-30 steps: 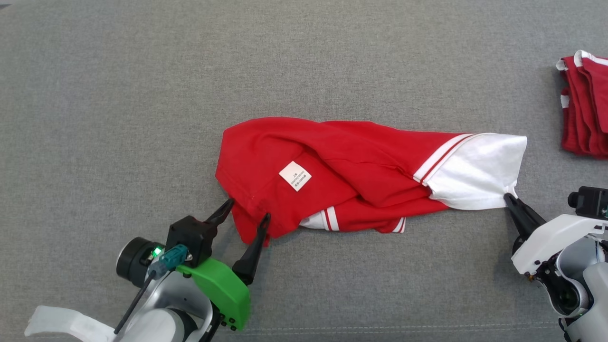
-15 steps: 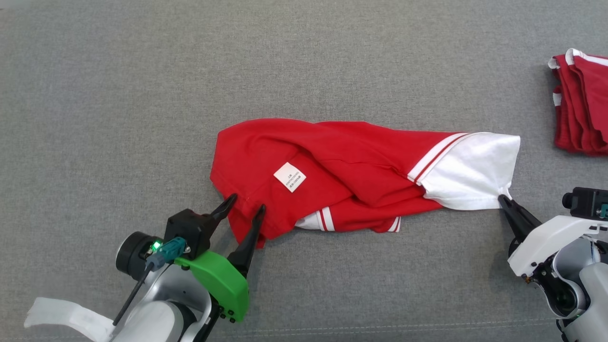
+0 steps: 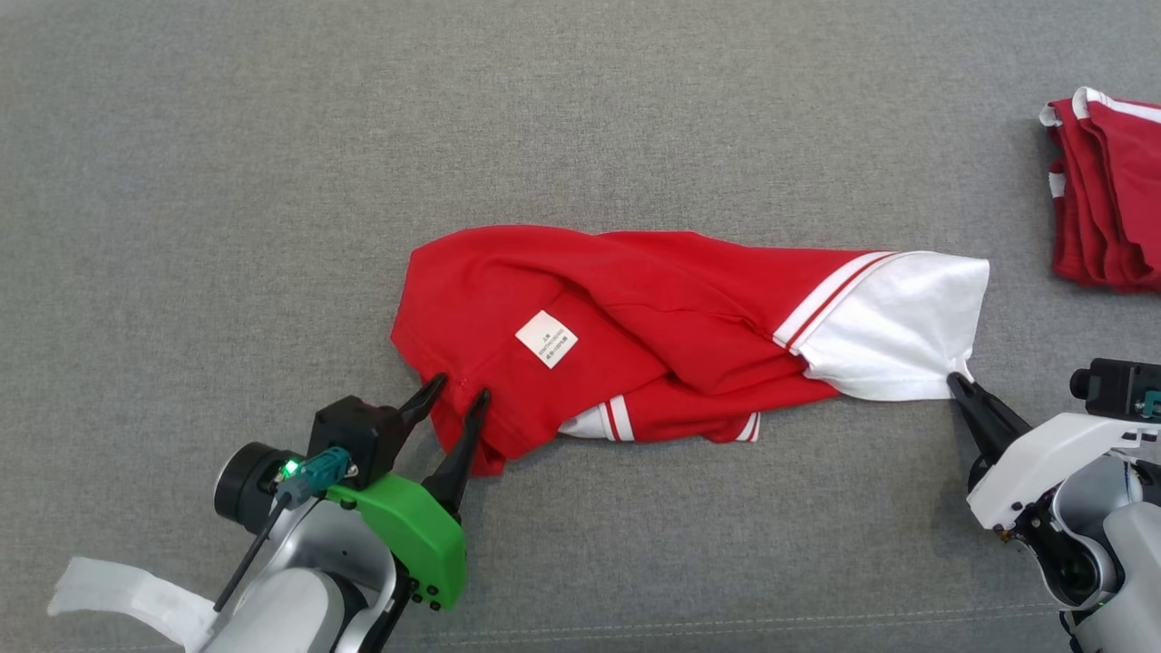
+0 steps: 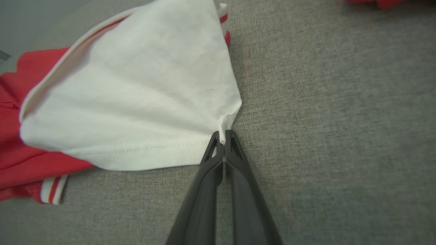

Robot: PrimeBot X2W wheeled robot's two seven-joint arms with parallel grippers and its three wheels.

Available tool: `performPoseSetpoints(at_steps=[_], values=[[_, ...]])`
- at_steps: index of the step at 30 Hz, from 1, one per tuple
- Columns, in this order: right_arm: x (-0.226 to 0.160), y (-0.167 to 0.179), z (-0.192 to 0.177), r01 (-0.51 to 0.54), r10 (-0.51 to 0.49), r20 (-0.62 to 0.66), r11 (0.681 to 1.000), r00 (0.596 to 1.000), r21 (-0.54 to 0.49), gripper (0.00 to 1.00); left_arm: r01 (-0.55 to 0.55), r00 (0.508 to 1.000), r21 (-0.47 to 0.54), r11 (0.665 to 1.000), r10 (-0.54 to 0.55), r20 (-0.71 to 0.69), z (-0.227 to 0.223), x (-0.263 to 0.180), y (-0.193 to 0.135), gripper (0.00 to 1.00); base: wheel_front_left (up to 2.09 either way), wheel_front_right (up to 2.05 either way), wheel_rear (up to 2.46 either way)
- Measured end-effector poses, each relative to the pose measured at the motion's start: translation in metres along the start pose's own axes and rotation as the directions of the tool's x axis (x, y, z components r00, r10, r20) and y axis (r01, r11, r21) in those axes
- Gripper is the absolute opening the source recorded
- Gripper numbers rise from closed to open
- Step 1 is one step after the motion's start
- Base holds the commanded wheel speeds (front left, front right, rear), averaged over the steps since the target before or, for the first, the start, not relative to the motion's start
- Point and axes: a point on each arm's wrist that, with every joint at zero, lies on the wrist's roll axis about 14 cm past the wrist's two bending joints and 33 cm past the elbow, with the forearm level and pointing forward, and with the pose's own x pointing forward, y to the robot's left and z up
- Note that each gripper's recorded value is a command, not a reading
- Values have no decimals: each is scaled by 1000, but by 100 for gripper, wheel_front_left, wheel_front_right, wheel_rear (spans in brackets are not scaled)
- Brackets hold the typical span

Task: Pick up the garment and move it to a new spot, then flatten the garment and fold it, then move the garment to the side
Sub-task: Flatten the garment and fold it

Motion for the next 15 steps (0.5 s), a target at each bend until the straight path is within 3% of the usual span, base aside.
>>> performPoseSetpoints(at_steps=[15], values=[[0, -1, -2, 3, -3, -6, 1000, 1000, 1, 0, -3, 1000, 11, 1000, 3, 16, 4, 6, 3, 43, 0, 0, 0]])
